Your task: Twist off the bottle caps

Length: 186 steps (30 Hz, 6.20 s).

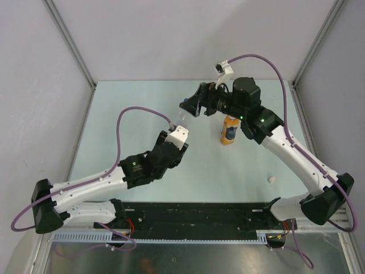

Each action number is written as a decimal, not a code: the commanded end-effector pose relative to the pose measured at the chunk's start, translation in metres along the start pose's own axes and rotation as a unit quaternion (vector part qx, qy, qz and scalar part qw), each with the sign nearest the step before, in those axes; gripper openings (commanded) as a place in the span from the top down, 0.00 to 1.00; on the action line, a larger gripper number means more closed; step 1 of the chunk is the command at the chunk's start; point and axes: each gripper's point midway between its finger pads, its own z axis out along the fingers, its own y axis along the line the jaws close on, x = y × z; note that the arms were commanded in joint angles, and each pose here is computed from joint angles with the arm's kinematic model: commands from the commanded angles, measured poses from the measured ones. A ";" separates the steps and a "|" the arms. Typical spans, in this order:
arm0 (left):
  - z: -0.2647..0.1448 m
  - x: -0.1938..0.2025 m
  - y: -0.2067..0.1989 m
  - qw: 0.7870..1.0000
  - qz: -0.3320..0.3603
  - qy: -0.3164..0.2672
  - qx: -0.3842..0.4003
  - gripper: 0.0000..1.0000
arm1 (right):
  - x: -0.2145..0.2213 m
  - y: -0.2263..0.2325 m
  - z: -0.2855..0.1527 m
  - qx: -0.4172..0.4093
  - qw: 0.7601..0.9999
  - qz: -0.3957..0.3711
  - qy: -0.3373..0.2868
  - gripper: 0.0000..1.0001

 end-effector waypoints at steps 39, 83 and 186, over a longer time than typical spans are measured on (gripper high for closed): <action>-0.003 -0.014 -0.004 1.000 0.011 -0.002 -0.015 1.00 | -0.016 0.003 -0.006 -0.001 1.000 -0.013 -0.015 0.78; 0.001 -0.006 -0.015 1.000 0.014 0.011 0.006 1.00 | -0.053 -0.032 -0.061 0.053 0.995 -0.036 -0.076 0.96; -0.098 -0.086 -0.025 0.857 -0.165 -0.178 0.454 1.00 | 0.090 -0.065 -0.033 0.033 0.989 -0.116 0.089 0.02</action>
